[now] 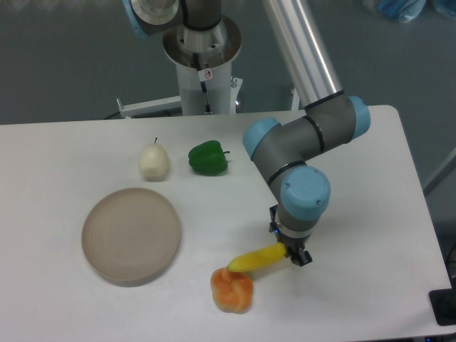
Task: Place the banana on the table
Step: 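Carry the yellow banana with the gripper toward the orange roll and lower it, then open the gripper to release the banana onto the table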
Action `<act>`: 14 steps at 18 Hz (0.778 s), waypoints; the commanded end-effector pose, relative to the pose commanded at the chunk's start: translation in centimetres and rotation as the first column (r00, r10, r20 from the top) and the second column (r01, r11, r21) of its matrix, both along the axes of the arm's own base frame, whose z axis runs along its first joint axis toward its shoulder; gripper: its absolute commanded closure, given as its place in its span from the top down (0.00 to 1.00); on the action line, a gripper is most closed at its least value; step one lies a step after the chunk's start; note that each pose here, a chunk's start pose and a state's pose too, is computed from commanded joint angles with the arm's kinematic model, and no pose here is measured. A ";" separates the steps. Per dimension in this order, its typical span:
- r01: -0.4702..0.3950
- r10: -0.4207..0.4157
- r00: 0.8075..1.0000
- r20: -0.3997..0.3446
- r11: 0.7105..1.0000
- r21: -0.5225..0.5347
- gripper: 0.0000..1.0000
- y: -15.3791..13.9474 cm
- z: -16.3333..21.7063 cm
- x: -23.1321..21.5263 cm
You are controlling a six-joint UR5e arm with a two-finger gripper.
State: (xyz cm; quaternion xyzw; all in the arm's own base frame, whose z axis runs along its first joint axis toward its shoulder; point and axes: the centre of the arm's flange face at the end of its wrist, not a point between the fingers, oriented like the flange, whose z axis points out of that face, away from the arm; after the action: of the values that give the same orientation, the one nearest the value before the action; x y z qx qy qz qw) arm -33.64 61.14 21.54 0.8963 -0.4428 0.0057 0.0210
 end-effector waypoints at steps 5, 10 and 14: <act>-0.003 0.003 1.000 0.001 1.000 -0.001 1.00 0.1 0.0 0.2; -0.003 0.003 1.000 -0.012 1.000 0.014 1.00 0.4 1.2 -0.5; -0.028 0.030 0.999 -0.030 0.998 0.055 1.00 -0.3 3.7 -2.4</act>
State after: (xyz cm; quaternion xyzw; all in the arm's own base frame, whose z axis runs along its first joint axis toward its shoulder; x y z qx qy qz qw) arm -36.03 60.89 25.23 0.9029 -0.4294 -0.0197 0.0032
